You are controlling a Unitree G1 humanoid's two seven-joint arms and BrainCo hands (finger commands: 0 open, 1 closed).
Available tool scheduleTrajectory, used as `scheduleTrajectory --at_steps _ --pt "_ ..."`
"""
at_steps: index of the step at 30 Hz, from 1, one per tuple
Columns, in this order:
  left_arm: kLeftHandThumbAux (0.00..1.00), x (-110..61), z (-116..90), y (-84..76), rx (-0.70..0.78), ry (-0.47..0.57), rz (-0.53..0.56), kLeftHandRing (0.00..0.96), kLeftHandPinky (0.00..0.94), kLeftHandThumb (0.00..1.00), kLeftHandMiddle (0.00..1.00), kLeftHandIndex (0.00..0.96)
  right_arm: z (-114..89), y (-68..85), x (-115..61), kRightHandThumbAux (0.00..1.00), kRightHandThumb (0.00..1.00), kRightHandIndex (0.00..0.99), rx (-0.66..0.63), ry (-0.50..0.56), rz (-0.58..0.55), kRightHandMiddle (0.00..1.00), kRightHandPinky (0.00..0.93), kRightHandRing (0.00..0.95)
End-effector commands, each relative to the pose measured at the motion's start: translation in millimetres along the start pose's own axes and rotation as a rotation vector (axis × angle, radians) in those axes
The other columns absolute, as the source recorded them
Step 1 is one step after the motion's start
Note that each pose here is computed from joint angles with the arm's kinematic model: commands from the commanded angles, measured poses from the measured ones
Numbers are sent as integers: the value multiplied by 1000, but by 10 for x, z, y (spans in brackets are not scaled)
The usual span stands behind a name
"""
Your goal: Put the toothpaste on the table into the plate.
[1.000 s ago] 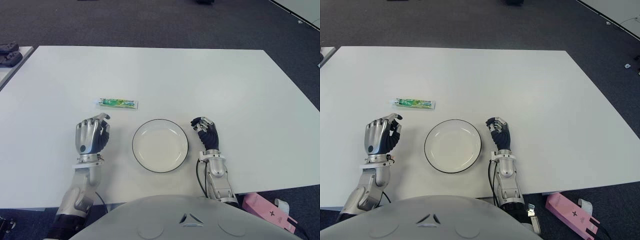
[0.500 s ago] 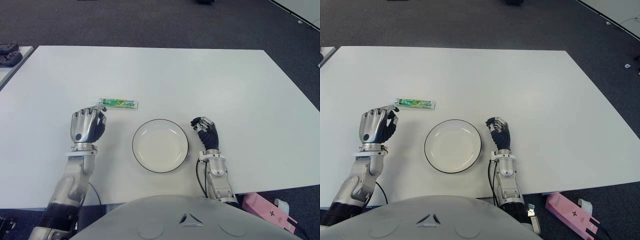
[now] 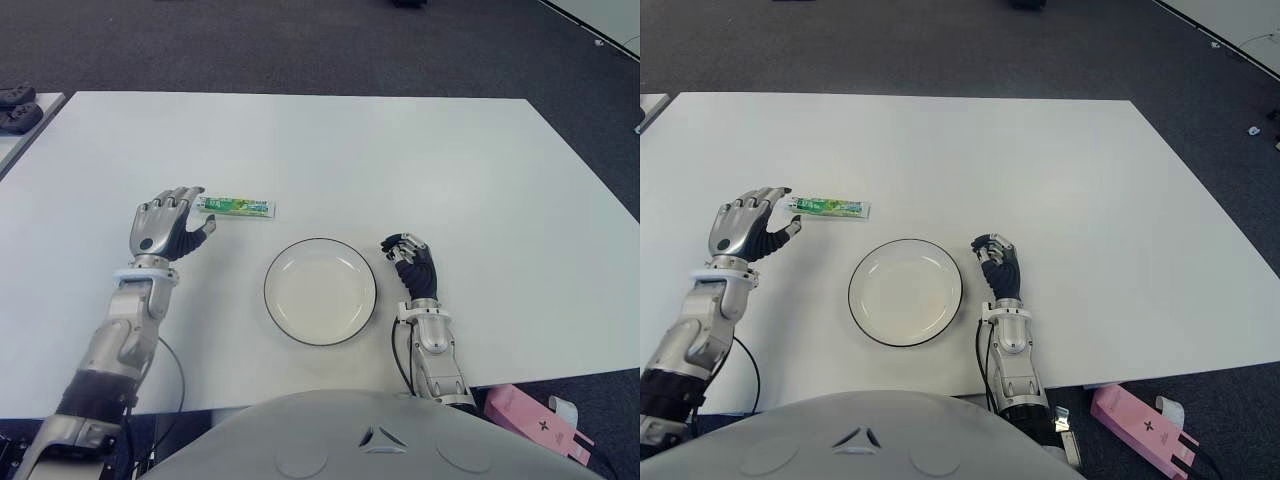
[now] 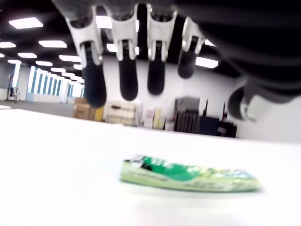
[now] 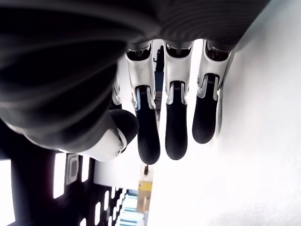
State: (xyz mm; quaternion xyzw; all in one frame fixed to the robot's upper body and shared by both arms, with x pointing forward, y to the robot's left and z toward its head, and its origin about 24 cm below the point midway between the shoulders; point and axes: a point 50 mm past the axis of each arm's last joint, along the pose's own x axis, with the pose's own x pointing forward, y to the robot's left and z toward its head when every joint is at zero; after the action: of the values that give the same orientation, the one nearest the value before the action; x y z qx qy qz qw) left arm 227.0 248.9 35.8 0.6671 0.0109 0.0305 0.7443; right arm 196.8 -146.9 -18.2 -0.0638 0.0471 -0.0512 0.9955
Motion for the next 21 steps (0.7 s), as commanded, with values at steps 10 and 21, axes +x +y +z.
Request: scheduleTrajectory --at_steps 10,21 --pt "263 282 15 21 96 -43 -133 56 154 465 12 1 -72 -22 1 729 708 429 4 28 -8 485 436 455" --pt "153 484 -37 -91 130 -129 -202 1 23 437 0 0 -72 -33 -1 729 707 429 4 21 -17 490 433 454"
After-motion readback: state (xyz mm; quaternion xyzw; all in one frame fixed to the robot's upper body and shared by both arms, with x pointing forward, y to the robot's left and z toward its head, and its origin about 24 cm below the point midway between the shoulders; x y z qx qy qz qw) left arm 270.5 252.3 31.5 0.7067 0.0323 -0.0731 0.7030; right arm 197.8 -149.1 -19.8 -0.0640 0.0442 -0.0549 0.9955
